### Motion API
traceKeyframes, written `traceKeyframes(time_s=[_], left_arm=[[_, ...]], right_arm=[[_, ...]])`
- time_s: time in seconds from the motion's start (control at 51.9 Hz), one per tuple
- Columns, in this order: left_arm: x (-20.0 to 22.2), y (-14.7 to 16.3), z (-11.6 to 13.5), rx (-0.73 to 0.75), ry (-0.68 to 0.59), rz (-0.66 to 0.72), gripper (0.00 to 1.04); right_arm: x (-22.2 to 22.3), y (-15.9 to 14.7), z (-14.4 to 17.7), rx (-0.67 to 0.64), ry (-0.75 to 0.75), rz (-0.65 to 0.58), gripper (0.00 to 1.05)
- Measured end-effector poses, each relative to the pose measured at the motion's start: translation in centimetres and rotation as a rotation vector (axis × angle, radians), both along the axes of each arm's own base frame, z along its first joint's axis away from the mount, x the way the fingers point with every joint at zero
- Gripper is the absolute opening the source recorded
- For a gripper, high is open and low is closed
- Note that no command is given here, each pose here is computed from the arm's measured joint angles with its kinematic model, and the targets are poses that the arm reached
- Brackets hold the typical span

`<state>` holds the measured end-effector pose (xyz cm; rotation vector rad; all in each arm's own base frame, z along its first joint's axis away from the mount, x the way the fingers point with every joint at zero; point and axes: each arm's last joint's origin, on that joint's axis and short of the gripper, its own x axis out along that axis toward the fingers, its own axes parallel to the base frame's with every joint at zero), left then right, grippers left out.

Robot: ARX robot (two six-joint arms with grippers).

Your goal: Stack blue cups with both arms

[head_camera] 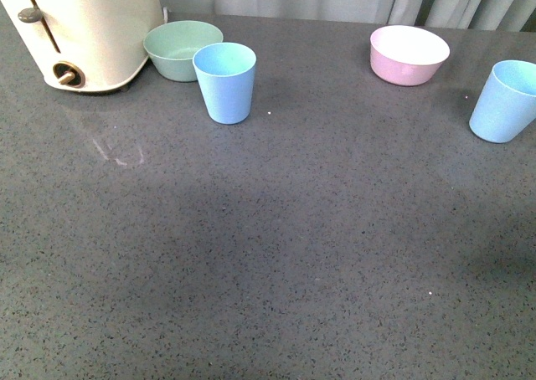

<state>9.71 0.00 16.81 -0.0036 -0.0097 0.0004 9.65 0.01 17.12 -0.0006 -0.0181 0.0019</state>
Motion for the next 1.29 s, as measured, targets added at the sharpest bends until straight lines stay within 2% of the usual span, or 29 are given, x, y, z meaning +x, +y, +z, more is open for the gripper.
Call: traceKeyframes(time_s=[0.829,0.867,0.925,0.963,1.118,1.291], left_arm=[[0.0,0.0,0.0,0.000,0.000,0.000,0.96],[0.1,0.0,-0.2,-0.032,0.086,-0.055,0.96],[0.5,0.0,-0.2,-0.123,0.314,-0.145,0.96],[1.1,0.0,-0.3,-0.150,0.370,-0.152,0.96],[4.7,0.0,1.8,-0.181,0.342,-0.182,0.96],[9.6,-0.5,2.6,-0.177,0.335,-0.210,0.96]], right_arm=[[0.0,0.0,0.0,0.000,0.000,0.000,0.96],[0.0,0.0,0.0,0.000,0.000,0.000,0.96],[0.0,0.0,0.0,0.000,0.000,0.000,0.96],[0.0,0.0,0.0,0.000,0.000,0.000,0.96],[0.0,0.0,0.0,0.000,0.000,0.000,0.96],[0.0,0.0,0.0,0.000,0.000,0.000,0.96]])
